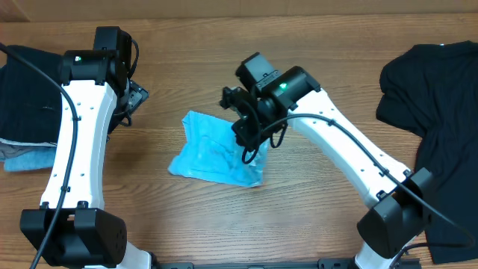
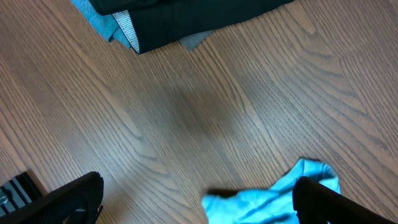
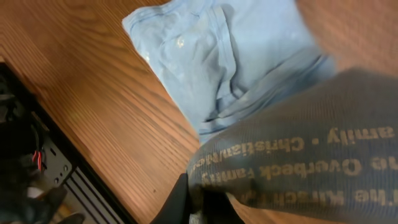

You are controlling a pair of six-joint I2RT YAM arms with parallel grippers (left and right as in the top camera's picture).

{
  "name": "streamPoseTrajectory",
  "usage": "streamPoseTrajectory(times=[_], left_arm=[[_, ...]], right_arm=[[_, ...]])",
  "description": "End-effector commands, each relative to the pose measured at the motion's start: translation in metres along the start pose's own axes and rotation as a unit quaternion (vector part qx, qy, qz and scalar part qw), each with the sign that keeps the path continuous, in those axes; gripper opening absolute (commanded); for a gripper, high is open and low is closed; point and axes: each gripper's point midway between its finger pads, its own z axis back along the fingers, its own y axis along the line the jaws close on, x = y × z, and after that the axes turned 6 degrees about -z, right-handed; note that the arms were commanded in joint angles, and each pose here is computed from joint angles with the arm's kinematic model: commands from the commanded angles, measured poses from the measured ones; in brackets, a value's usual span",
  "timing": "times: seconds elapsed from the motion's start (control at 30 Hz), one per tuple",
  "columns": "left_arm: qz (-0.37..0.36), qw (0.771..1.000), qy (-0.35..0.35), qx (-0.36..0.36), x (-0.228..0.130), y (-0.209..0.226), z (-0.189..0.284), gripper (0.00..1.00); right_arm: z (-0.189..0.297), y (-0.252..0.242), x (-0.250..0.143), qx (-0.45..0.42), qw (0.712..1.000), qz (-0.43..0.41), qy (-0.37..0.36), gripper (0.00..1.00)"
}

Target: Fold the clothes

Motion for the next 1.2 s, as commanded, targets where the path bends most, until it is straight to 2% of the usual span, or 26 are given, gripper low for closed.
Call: streamPoseTrajectory(times=[0.0, 0.4, 0.6, 0.63, 0.67, 0.7, 0.73, 0.77, 0.8, 0.83, 0.87, 0.9, 0.97, 1.03, 1.07, 1.1, 1.17], left_arm=[[-0.01, 1.0, -0.01, 0.004, 0.005, 0.001, 0.001, 1.0], [-0.01, 1.0, -0.01, 0.004, 0.005, 0.0, 0.001, 1.0], [-0.003, 1.0, -0.024, 0.004, 0.01, -0.001, 0.001, 1.0], [0.002, 0.999, -0.034, -0.007, 0.015, -0.006, 0.002, 0.99], [-0.014, 0.999, -0.037, -0.02, 0.017, -0.012, 0.002, 0.88], [-0.036, 0.999, -0.024, -0.028, 0.013, -0.015, 0.002, 0.88], [-0.046, 0.998, -0.014, -0.034, 0.009, -0.016, 0.002, 1.0], [-0.063, 0.997, 0.007, -0.043, 0.0, -0.018, 0.002, 0.89], [-0.086, 0.995, 0.016, -0.054, -0.004, -0.022, 0.002, 0.55], [-0.155, 0.984, 0.026, -0.088, -0.01, -0.036, 0.003, 0.31], [-0.214, 0.967, 0.033, -0.131, -0.017, -0.052, 0.006, 0.27], [-0.257, 0.95, 0.044, -0.171, -0.025, -0.065, 0.009, 0.26], [-0.354, 0.89, 0.062, -0.281, -0.047, -0.098, 0.022, 0.24], [-0.413, 0.831, 0.073, -0.365, -0.065, -0.119, 0.033, 0.2], [-0.426, 0.812, 0.08, -0.391, -0.073, -0.125, 0.033, 0.15], [-0.431, 0.801, 0.089, -0.405, -0.08, -0.131, 0.028, 0.13], [-0.434, 0.799, 0.102, -0.403, -0.089, -0.136, 0.01, 0.11]], right_arm=[[0.01, 0.01, 0.016, -0.009, 0.999, 0.011, -0.034, 0.04], [0.011, 0.011, 0.02, -0.005, 0.999, -0.014, -0.042, 0.04], [0.01, 0.01, 0.011, -0.006, 0.999, -0.033, -0.023, 0.04], [0.01, 0.01, 0.011, -0.006, 0.999, -0.033, -0.024, 0.04], [0.01, 0.01, 0.011, -0.007, 0.999, -0.033, -0.024, 0.04], [0.01, 0.01, 0.011, -0.007, 0.999, -0.033, -0.024, 0.04], [0.01, 0.009, 0.011, -0.007, 0.999, -0.034, -0.024, 0.04], [0.01, 0.008, 0.012, -0.009, 0.999, -0.034, -0.025, 0.04], [0.011, 0.006, 0.012, -0.013, 0.999, -0.036, -0.026, 0.04], [0.011, 0.003, 0.012, -0.017, 0.999, -0.038, -0.027, 0.04], [0.012, 0.0, 0.013, -0.019, 0.999, -0.041, -0.028, 0.04], [0.013, -0.003, 0.013, -0.02, 0.998, -0.045, -0.029, 0.04], [0.016, -0.01, 0.014, -0.021, 0.998, -0.054, -0.031, 0.04], [0.018, -0.018, 0.012, -0.022, 0.997, -0.067, -0.03, 0.04], [0.02, -0.023, 0.011, -0.022, 0.996, -0.08, -0.03, 0.04], [0.022, -0.029, 0.01, -0.024, 0.995, -0.094, -0.028, 0.04], [0.026, -0.039, 0.006, -0.027, 0.993, -0.11, -0.025, 0.04]])
